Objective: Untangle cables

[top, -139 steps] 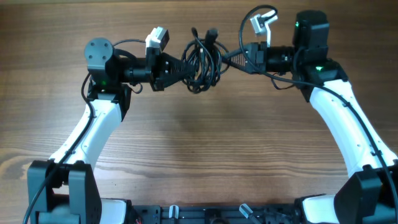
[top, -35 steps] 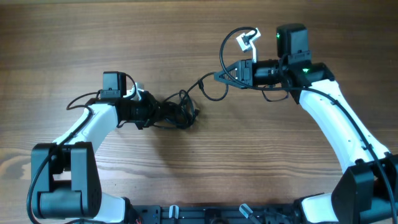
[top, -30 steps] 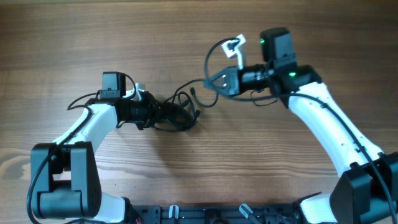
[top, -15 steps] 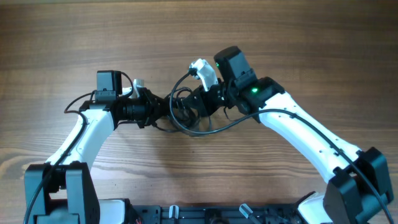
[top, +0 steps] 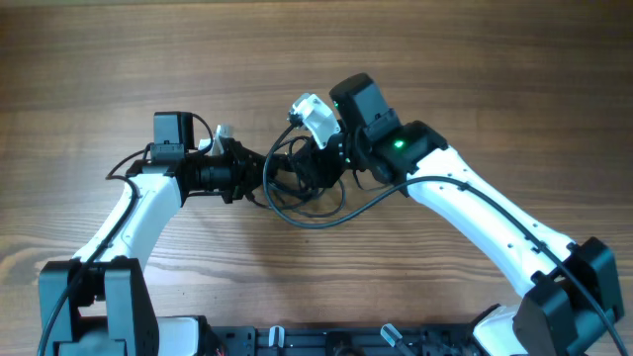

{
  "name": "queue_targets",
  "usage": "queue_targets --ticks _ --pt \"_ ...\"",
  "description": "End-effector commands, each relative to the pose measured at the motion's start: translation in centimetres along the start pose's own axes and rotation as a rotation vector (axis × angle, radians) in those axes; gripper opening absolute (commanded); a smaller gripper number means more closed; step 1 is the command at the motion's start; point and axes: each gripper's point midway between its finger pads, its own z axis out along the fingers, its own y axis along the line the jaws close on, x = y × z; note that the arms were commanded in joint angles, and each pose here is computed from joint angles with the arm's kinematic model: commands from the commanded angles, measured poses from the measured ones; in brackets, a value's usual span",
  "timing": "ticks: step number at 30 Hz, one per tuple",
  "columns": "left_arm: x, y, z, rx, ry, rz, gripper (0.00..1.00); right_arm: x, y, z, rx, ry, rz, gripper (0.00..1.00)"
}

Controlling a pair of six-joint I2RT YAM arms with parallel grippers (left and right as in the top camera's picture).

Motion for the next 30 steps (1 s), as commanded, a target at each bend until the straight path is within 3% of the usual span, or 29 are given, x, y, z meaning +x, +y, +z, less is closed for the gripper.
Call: queue_targets --ticks 1,4,7,8,9,10,12,17,20,24,30 --pt "0.7 -1.2 -0.5 0.052 0.026 0.026 0.04 1.7 -0.5 2.1 0.023 0.060 -0.031 0.04" --pt "0.7 -1.2 -0.5 0.053 0.027 0.026 0.04 0.5 -1.0 2.5 0.037 0.012 -0.054 0.05" --pt "0.7 -1.2 -0.5 0.053 0.027 0.024 0.04 -2.6 -1.1 0.8 0.094 -0.060 -0.089 0.29" --pt "0.7 -1.2 -0.5 0.053 0.027 0.021 0.04 -3.7 -0.8 -0.4 0.113 -0.093 -0.104 0.47" --pt "0.7 -1.2 -0.5 0.053 0.027 0.021 0.04 -4.1 -0.4 -1.2 0.114 -0.109 -0.122 0.52" --pt "0.7 -1.2 -0.5 0.053 0.027 0.021 0.04 -4.4 0.1 -2.3 0.117 -0.124 -0.155 0.66" --pt "0.7 -1.2 -0.5 0.053 0.028 0.000 0.04 -5.0 1.1 -4.1 0.121 -0.155 -0.203 0.77" --pt "0.7 -1.2 -0.5 0.048 0.034 -0.291 0.04 -5.0 3.0 -7.7 0.116 -0.189 -0.224 0.77" --pt "0.6 -1.4 -0.5 0.051 0.037 -0.492 0.04 -0.4 4.5 -6.8 0.029 -0.011 -0.159 0.65" --pt "0.7 -1.6 -0.5 0.054 0.050 -0.690 0.04 2.5 6.1 -5.3 0.012 0.096 -0.174 0.62" --pt "2.0 -2.6 -0.7 0.080 0.150 -0.773 0.04 4.0 3.9 -2.5 0.263 0.203 -0.270 0.61"
